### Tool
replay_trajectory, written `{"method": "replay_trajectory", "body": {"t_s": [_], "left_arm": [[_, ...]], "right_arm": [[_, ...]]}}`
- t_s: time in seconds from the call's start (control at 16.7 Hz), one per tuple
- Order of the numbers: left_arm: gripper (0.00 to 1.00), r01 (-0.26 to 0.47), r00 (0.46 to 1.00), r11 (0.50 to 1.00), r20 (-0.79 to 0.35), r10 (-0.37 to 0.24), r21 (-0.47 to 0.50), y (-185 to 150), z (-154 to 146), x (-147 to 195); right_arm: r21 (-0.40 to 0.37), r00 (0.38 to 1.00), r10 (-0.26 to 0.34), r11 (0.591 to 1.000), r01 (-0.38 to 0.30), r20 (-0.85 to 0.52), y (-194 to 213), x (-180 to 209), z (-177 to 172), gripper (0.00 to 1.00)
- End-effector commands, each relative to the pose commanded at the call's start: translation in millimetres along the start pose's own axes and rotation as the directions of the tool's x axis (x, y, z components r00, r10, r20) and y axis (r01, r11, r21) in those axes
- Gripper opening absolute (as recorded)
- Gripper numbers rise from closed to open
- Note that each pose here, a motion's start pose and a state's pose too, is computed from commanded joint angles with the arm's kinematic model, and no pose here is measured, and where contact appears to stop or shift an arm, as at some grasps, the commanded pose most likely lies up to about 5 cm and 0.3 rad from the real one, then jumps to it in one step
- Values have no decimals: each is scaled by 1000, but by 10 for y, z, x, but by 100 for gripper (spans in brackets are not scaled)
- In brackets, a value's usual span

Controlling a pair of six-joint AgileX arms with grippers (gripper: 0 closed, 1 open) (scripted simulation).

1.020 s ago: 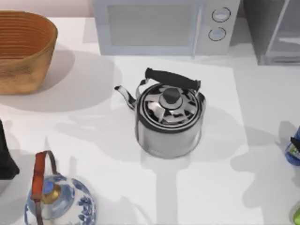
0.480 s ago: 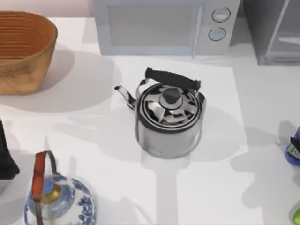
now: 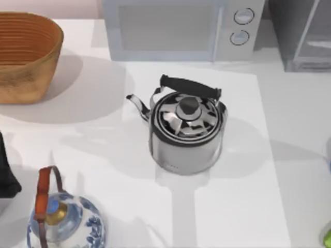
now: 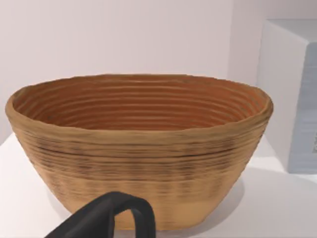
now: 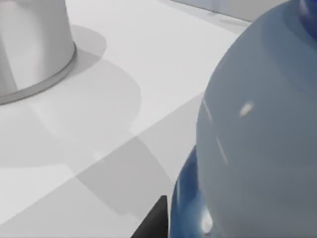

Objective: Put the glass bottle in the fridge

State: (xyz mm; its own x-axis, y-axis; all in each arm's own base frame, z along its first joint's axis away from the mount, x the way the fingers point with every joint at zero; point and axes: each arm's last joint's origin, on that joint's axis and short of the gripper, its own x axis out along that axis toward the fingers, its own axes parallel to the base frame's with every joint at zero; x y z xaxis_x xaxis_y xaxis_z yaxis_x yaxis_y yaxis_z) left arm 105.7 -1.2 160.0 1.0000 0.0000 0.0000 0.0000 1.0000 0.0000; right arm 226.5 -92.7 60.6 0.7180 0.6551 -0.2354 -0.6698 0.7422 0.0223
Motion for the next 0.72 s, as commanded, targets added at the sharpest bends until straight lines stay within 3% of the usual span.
{"method": "replay_trajectory", "body": {"t_s": [0.72], "left_arm": [[100, 0, 1000, 1000, 0, 0, 0, 0, 0, 0]], "right_arm": [[-13, 1000, 30, 999, -30, 4, -406, -506, 312, 1]]}}
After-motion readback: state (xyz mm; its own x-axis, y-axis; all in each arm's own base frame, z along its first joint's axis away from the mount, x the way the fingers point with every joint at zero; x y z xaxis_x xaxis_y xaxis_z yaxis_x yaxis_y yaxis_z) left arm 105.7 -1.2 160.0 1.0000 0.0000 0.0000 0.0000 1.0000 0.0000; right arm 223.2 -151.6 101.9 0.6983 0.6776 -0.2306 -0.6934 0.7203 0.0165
